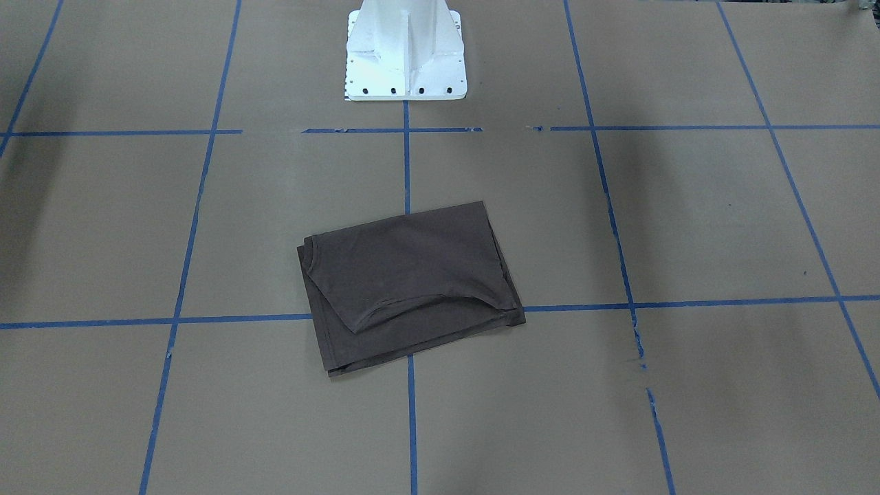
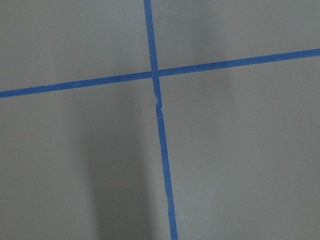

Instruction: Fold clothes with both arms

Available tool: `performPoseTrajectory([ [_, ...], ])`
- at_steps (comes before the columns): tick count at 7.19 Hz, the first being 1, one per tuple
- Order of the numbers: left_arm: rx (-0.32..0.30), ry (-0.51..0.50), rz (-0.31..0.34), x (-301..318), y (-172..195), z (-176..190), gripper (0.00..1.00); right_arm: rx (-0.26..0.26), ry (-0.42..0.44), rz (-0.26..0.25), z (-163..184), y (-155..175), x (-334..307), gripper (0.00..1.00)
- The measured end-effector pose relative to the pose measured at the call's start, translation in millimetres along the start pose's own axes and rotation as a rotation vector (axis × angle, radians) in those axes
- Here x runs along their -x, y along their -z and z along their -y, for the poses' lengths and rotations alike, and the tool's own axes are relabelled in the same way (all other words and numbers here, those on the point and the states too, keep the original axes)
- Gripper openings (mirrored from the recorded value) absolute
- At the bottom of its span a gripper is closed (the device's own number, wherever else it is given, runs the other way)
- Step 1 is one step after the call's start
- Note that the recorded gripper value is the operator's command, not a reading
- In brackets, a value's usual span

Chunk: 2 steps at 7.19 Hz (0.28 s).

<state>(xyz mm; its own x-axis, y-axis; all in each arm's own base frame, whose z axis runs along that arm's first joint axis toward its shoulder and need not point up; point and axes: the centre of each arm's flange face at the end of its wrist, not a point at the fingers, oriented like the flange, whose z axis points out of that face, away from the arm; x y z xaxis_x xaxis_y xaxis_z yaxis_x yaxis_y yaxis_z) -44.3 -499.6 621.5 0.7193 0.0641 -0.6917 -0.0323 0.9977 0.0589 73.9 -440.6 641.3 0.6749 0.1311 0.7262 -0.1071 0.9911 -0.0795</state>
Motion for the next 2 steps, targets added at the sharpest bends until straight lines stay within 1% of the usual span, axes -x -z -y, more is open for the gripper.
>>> performPoseTrajectory([
  [2,-0.001,0.0,0.0,0.3,0.3,-0.1,1.0,-0.002,0.001,0.001,0.2,1.0,0.7,1.0],
])
